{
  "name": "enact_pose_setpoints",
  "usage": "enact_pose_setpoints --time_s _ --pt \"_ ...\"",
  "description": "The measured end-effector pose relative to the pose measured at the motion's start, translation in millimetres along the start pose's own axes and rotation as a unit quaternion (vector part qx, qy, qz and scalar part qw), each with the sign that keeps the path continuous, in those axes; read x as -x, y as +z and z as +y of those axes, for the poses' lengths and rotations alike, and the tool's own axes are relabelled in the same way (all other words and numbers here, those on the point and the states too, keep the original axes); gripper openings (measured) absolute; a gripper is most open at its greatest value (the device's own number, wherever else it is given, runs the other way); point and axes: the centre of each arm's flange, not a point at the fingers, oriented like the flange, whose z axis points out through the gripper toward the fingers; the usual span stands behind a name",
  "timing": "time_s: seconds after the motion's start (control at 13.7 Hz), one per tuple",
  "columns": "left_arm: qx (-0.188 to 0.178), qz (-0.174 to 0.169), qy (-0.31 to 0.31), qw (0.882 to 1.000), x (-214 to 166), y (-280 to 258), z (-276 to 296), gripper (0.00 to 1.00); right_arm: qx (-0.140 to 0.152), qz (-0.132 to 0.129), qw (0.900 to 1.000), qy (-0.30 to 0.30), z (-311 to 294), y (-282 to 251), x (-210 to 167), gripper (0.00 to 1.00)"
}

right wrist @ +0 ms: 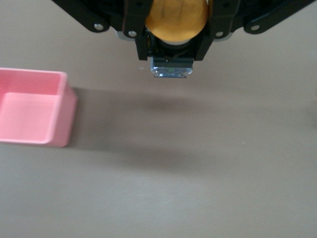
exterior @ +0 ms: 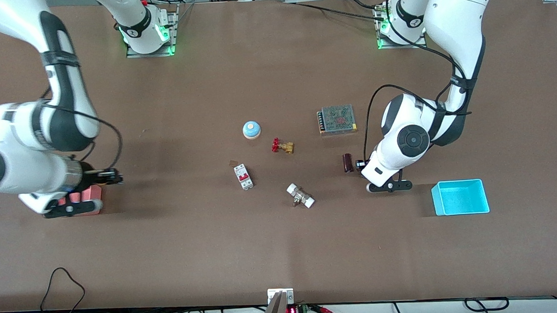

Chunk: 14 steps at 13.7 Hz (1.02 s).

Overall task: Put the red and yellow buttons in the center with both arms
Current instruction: 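Lift the buttons out of the boxes and carry them toward the table center, then lower the red button and open the left gripper while the right gripper carries yellow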

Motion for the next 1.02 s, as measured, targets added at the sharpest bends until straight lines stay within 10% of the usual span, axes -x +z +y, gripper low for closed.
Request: enact_pose_setpoints --time_s 0.44,1.02 --pt "0.011 0.047 -0.026 0.999 -24 -48 -28 0.87 0.010 0.035 0.999 0.031 -44 91 15 0.42" --pt "-0.010 0.097 -0.040 0.994 -23 -166 -104 0.94 0.009 0.081 0.994 0.065 -71 135 33 0.42"
